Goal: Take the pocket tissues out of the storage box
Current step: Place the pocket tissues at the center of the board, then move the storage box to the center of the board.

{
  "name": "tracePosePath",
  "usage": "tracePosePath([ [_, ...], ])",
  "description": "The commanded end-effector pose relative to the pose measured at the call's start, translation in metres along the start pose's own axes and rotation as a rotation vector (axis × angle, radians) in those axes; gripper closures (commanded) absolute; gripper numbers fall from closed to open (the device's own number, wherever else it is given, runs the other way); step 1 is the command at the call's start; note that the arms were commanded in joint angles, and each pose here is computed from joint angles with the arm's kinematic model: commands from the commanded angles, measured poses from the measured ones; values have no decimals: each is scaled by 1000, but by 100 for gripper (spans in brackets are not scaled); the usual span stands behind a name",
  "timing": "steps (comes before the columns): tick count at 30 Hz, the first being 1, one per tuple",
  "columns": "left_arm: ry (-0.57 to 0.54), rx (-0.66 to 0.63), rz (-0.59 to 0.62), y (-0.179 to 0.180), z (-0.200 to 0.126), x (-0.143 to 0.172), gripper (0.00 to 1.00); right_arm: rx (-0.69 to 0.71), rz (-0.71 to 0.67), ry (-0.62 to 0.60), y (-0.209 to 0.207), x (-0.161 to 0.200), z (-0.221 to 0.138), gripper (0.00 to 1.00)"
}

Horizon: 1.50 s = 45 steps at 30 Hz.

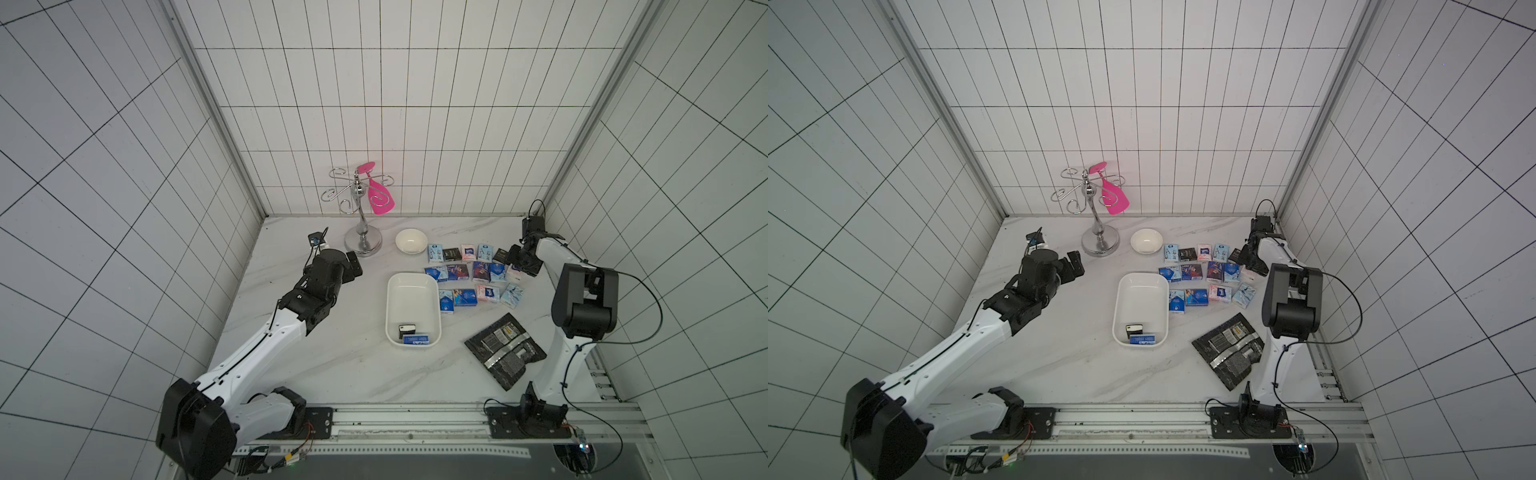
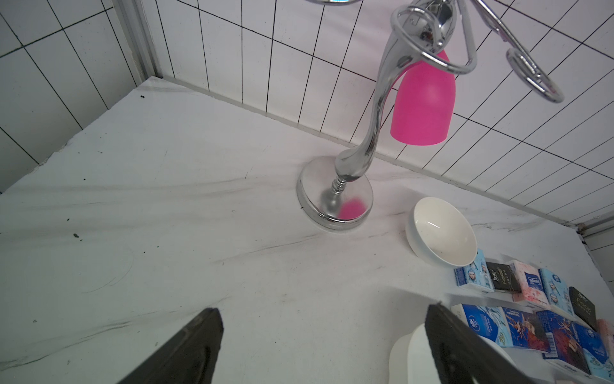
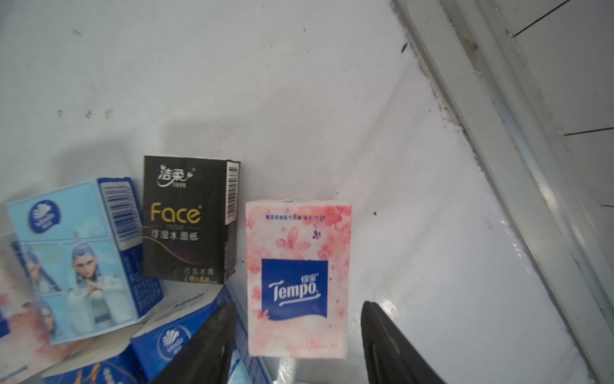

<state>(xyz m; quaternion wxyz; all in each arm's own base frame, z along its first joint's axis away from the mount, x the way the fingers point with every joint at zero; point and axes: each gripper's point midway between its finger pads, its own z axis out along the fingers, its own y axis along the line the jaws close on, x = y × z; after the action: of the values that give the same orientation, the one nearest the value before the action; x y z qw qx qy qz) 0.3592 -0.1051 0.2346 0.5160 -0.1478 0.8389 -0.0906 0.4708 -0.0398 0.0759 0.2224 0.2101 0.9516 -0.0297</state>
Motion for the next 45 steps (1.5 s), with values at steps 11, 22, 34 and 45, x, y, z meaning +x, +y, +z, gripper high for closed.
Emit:
tracePosePath([
  [11,1,4,4,-3,2,0,1,-280,-386,-99,150,94,-128,37],
  [22,3,10,1,-4,2,2,2,-300,-641,-34,173,211,-145,44],
  [34,-9,12,2,-5,-2,-4,1,-321,-645,41,174,243,-116,57],
  [45,-11,10,6,-5,-3,-6,1,-339,-653,66,186,255,-107,71],
])
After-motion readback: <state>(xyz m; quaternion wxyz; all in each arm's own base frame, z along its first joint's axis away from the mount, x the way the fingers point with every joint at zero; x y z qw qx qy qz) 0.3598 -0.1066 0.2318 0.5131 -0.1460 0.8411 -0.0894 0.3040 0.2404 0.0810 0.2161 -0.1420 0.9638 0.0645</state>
